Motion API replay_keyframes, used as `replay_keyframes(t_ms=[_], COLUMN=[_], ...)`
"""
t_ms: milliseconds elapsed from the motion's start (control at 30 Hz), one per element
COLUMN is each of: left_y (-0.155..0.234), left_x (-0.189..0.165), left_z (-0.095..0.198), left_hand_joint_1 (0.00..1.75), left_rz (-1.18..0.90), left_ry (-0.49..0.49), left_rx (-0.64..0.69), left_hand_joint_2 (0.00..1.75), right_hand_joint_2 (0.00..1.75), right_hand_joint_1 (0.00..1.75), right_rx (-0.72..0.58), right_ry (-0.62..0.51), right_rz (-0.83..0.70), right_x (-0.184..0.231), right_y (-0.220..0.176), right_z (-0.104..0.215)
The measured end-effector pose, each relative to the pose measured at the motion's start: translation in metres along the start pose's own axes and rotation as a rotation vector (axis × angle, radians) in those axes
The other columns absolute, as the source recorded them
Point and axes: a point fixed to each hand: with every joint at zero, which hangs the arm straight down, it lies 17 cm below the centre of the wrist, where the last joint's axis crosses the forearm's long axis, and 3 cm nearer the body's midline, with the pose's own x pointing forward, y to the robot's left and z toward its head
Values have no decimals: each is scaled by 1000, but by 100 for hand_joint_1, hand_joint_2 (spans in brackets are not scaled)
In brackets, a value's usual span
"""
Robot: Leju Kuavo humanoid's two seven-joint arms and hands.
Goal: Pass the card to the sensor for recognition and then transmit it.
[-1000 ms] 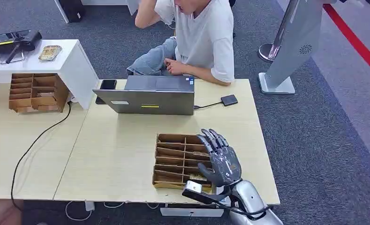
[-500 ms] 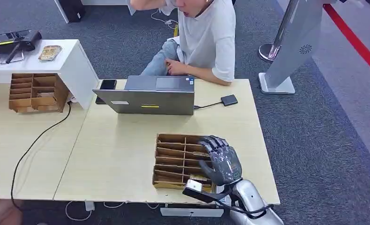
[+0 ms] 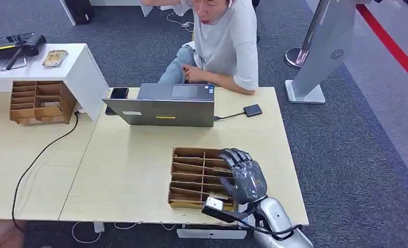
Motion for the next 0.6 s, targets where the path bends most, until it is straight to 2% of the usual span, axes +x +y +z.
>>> replay_keyframes(t_ms=[267,367,600], left_y=[0,0,0], left_x=[0,-1,-1], left_z=[0,0,0], left_hand_joint_1=[0,0,0], left_rz=[3,4,5], left_ry=[2,3,3], left_rx=[1,1,1], left_hand_joint_2=[0,0,0], right_hand_joint_2=[175,175,175], right_hand_joint_1=[52,66,73], right_rx=[7,9,9], right_ry=[10,12,13], right_rz=[4,5,6], right_x=[-4,-5,-6], right_y=[2,2,2], right_z=[0,0,0])
